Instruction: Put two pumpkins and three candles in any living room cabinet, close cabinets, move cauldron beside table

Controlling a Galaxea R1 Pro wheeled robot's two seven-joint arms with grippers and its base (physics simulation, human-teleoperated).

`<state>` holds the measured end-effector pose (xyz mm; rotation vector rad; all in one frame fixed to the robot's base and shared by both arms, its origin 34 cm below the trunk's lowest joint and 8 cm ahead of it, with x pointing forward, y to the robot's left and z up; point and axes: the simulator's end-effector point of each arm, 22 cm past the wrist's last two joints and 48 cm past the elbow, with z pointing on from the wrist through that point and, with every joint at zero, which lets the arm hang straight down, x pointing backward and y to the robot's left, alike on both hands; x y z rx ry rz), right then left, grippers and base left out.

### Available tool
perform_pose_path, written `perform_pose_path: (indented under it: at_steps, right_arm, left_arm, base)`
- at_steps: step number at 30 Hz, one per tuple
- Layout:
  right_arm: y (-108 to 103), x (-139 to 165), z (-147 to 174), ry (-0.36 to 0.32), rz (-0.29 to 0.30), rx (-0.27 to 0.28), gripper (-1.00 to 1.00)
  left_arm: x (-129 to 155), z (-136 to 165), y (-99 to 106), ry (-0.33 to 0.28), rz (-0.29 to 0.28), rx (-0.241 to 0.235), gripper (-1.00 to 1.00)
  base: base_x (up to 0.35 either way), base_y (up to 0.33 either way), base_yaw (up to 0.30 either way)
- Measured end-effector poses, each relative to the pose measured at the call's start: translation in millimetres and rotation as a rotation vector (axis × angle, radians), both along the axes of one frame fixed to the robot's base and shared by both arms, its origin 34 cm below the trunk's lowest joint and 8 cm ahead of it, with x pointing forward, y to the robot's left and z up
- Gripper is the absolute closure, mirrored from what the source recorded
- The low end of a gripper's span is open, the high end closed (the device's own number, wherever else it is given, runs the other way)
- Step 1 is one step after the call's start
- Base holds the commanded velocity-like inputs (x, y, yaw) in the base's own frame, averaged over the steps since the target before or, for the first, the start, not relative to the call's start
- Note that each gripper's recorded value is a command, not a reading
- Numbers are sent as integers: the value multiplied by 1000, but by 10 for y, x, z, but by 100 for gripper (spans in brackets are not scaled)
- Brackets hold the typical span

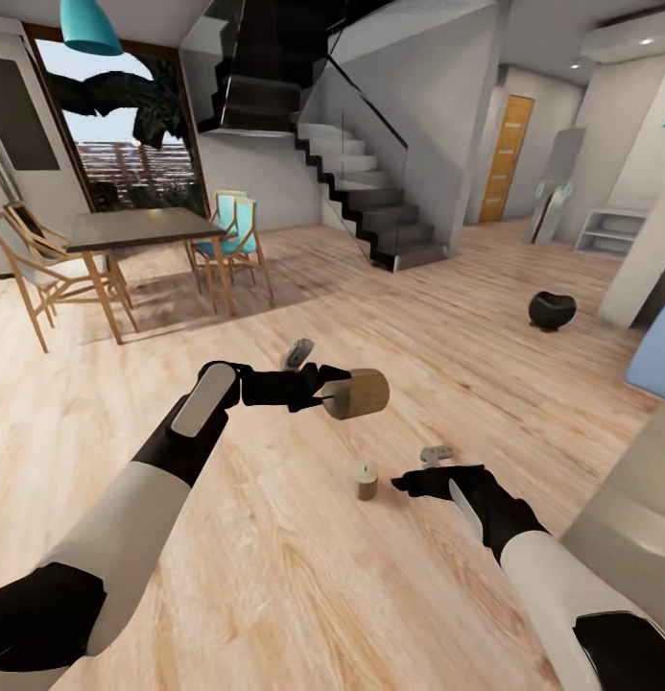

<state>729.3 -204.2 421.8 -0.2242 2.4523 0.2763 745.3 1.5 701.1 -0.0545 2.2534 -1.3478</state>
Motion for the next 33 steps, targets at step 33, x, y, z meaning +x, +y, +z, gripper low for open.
perform_pose_path:
  at_steps: [33]
  right_arm:
    - [26,4,11,-3,3,7,-100]
  left_arm:
    - [2,-2,4,0,1,0,100]
  base:
    - [332,0,0]
